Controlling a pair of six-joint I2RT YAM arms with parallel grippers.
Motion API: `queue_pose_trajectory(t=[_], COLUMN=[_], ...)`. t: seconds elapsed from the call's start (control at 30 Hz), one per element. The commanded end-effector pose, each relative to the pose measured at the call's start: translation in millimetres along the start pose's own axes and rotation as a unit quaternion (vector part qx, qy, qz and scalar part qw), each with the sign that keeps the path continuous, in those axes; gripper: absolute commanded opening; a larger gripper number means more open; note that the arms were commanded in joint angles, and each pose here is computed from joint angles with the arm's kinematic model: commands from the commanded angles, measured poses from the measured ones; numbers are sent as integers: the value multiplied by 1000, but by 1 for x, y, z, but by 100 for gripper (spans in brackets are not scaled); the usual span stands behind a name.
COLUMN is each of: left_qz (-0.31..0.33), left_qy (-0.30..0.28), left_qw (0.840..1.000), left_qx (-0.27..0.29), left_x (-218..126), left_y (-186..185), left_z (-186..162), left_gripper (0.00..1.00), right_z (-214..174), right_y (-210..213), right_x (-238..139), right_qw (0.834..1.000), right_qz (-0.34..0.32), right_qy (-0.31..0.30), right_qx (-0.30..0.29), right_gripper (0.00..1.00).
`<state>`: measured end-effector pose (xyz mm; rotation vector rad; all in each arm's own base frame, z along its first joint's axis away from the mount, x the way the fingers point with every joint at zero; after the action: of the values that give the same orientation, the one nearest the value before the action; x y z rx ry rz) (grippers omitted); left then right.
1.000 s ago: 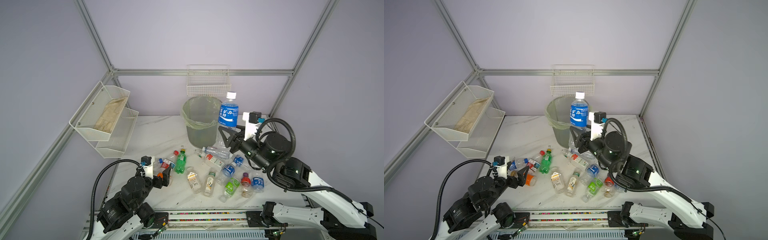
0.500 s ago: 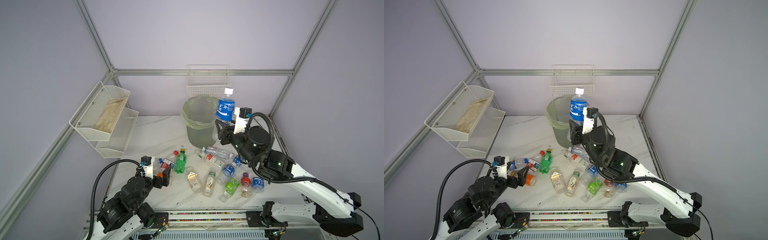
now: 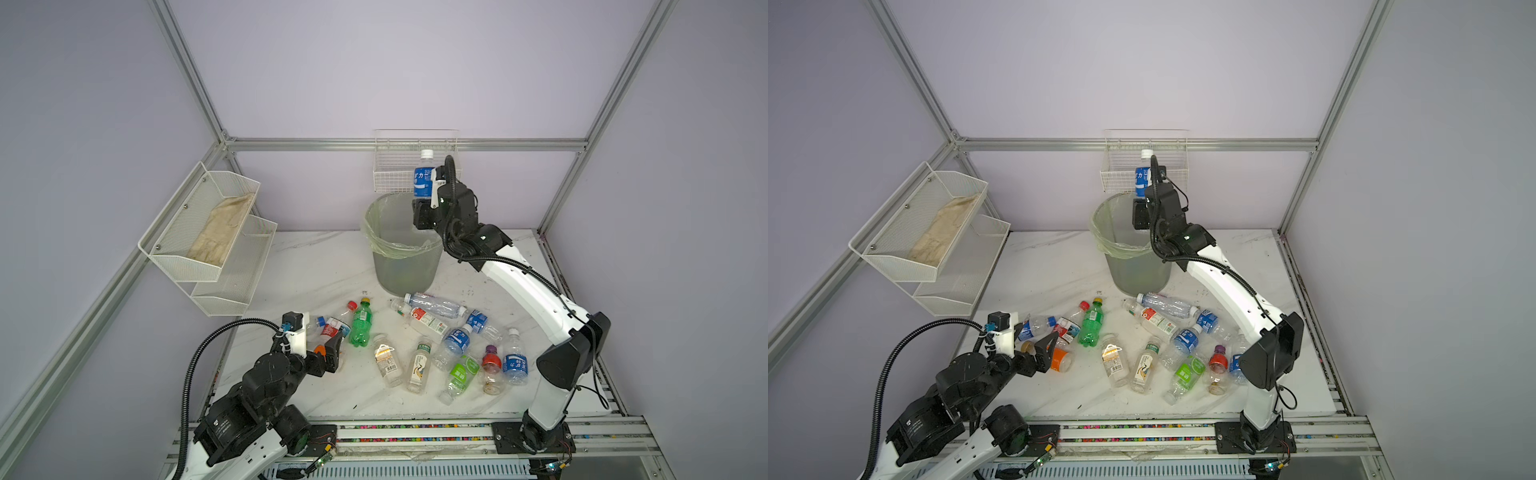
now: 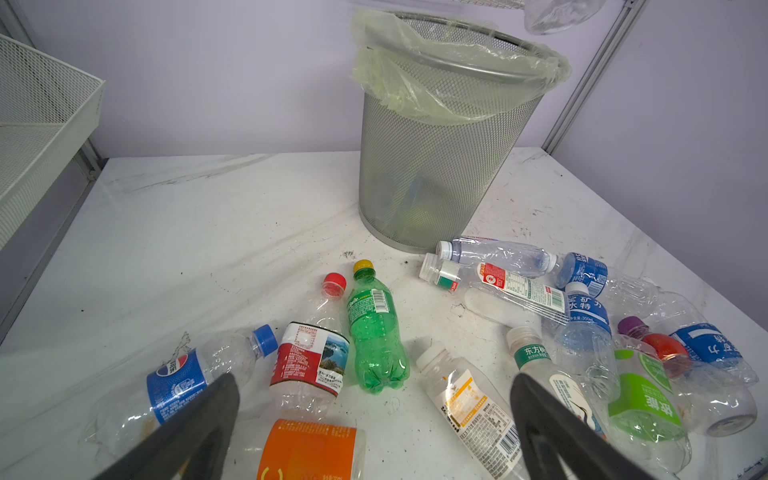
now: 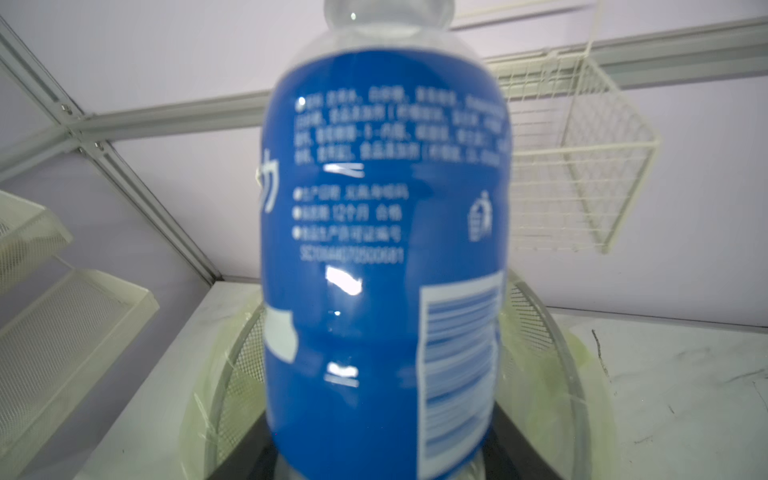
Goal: Throw the plastic bottles in the bin
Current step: 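Open the right gripper to drop the bottle into the wastebasket, then withdraw the right gripper from the wastebasket while the left gripper moves toward the orange-labelled bottle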
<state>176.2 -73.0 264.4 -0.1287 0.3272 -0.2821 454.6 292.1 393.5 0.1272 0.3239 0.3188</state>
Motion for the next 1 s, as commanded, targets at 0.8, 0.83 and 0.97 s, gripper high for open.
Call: queue_pose_trajectory(t=[0.8, 0.83, 0.97], left_qz=[-6, -6, -6], left_qy=[-14, -13, -11], left_qw=[1000, 1000, 1000], left_qx=[-7, -7, -6], left_x=[-1, -1, 0], left_y=[-2, -2, -3], left_z=[5, 5, 4], left_gripper=[100, 100, 100], right_z=[53, 60, 69], right_y=[16, 15, 11], right_x=[-23, -31, -53], right_qw=[999, 999, 998], right_qz=[14, 18, 23], right_qy=[-25, -38, -56], right_qx=[-19, -15, -17], right_gripper=[97, 97, 97])
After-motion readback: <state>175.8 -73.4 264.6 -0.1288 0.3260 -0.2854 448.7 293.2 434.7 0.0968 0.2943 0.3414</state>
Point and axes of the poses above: each gripper's point midway between its finger pads, its own x axis out along the fingers, its own y axis along the line the jaws close on, z = x × y, the point moved 1 cm from there along -x, back along the fingers, and after that the axes turned 1 degree about -x, right-handed, at the moved point
